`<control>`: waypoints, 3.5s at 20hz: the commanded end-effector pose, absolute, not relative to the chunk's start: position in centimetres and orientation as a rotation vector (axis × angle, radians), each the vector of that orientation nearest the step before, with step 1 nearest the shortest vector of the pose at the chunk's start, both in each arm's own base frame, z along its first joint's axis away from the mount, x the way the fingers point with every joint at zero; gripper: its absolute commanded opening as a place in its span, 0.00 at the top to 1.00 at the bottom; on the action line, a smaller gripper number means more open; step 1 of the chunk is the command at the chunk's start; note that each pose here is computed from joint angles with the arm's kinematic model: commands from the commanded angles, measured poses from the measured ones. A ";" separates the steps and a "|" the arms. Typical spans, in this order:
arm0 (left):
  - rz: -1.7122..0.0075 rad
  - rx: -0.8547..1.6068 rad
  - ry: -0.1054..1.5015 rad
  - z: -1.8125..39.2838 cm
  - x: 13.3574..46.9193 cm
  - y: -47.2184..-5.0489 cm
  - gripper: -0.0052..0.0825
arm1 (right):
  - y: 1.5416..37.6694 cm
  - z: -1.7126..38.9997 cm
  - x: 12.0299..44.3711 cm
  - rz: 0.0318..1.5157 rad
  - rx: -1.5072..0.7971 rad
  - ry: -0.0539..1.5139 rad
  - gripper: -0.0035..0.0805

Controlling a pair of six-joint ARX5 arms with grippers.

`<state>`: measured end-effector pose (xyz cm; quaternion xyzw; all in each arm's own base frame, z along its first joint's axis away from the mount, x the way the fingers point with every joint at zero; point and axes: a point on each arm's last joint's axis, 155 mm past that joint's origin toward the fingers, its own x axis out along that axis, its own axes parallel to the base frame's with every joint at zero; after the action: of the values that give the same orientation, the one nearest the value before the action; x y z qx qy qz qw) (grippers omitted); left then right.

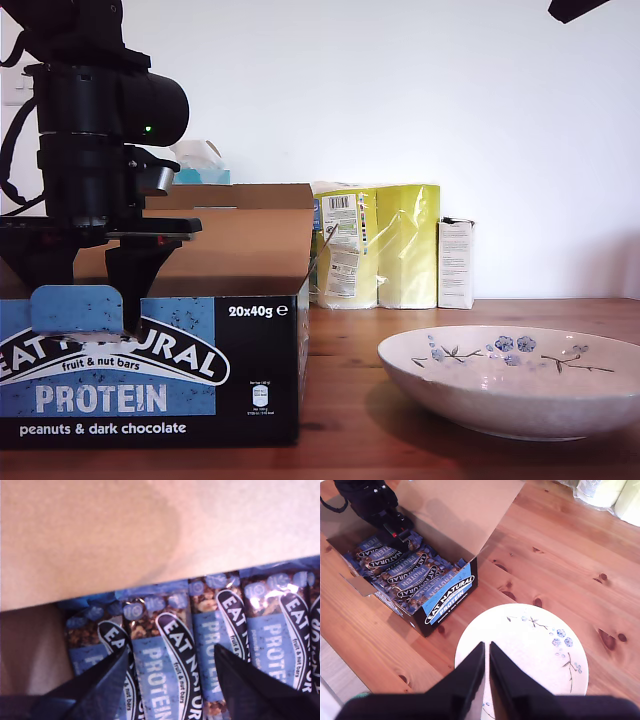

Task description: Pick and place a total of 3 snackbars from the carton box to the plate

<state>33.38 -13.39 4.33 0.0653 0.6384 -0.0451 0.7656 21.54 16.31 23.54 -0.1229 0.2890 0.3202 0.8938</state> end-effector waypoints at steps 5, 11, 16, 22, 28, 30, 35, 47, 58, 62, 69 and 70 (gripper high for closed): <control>-0.101 0.137 1.410 3.5 33.2 -13.3 0.37 | 16.5 24.3 21.6 0.672 -0.251 0.576 0.97; -0.095 0.154 1.462 1.9 32.7 -13.1 0.37 | 16.5 24.4 21.6 0.672 -0.251 0.575 0.97; -0.097 0.169 1.489 1.1 32.4 -13.0 0.37 | 16.5 24.4 21.6 0.672 -0.250 0.575 0.97; -0.130 0.158 1.503 1.0 32.0 -13.6 0.52 | 16.6 24.6 21.7 0.672 -0.248 0.565 0.97; -0.143 0.167 1.514 1.0 31.7 -13.8 0.73 | 16.6 24.6 21.7 0.673 -0.250 0.561 0.97; -0.150 0.159 1.500 1.2 32.0 -14.1 0.74 | 16.6 24.5 21.7 0.674 -0.254 0.564 0.97; -0.192 0.136 1.463 4.6 32.3 -15.2 0.74 | 16.2 24.4 21.5 0.665 -0.259 0.570 0.97; -0.644 0.007 0.882 20.6 32.3 -27.7 0.74 | 12.0 26.7 17.8 0.584 -0.199 0.486 0.97; -1.027 0.002 0.577 20.1 28.6 -46.1 0.74 | 5.9 25.3 13.6 0.429 -0.148 0.503 0.97; -1.042 0.073 0.650 13.4 27.9 -48.6 0.74 | 5.9 25.3 13.6 0.428 -0.149 0.502 0.97; -1.018 0.156 0.800 6.0 26.8 -48.4 0.74 | 5.9 25.3 13.6 0.428 -0.150 0.502 0.97; -1.016 0.165 0.816 5.6 26.6 -48.3 0.74 | 5.9 25.3 13.6 0.428 -0.150 0.502 0.97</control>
<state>26.92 -48.30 6.83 0.0690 0.3692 -0.4727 0.7971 13.65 5.97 24.92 -0.0775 0.2533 0.2092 0.9413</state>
